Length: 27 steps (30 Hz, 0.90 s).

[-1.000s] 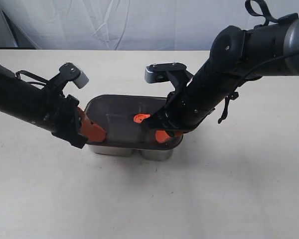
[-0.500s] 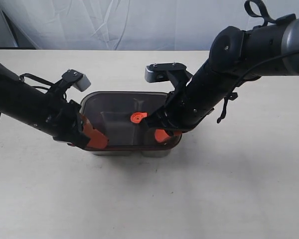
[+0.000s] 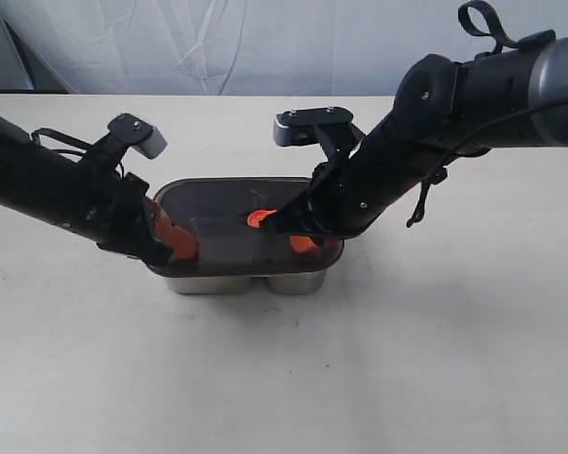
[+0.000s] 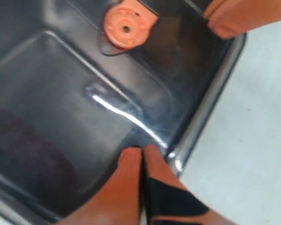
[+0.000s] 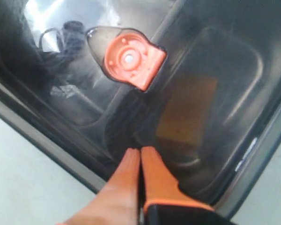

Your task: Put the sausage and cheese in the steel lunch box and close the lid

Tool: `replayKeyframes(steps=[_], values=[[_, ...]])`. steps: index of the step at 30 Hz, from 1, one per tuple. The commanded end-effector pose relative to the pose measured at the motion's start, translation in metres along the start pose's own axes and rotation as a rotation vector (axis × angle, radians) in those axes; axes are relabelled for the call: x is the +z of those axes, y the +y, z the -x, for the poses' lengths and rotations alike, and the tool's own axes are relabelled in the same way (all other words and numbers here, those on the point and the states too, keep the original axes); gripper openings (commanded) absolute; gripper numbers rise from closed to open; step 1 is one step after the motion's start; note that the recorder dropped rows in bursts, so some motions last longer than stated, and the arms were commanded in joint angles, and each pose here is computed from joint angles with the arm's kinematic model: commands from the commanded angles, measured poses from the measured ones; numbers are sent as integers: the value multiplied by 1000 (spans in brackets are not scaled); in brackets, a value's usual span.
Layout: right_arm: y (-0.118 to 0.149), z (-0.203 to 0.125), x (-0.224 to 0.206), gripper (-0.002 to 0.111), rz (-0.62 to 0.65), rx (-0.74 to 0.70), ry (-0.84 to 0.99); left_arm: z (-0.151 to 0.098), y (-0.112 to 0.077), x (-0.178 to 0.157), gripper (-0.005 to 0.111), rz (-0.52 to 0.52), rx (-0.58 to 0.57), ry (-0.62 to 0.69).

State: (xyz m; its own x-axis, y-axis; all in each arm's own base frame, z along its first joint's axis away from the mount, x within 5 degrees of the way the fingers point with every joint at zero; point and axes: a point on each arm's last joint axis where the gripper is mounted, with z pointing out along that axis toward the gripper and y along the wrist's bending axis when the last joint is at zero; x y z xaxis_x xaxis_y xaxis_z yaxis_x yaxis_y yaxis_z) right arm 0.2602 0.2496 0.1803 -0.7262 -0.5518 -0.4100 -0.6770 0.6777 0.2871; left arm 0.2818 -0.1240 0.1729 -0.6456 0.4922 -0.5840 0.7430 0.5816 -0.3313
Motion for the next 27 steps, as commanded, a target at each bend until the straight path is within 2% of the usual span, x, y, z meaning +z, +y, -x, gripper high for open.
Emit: replayKeyframes(steps=[1,7,12,15,22,27], values=[[-3,10,-9,-1,-61,-23,-128,5,3,-9,0,111,43,-32],[4,23,-42,-1,-99,-60,-283,17,-2,-31,0,207,94,-108],[6,23,-55,-1,-118,-98,-298,22,-9,-46,0,246,143,-142],[1,20,-55,-1,-157,-55,-269,23,-13,-53,0,263,188,-138],[-23,8,-47,-1,-379,77,-136,23,-20,-70,0,330,211,-125],[-31,-4,-21,-1,-390,129,8,22,-20,-82,0,410,175,-115]])
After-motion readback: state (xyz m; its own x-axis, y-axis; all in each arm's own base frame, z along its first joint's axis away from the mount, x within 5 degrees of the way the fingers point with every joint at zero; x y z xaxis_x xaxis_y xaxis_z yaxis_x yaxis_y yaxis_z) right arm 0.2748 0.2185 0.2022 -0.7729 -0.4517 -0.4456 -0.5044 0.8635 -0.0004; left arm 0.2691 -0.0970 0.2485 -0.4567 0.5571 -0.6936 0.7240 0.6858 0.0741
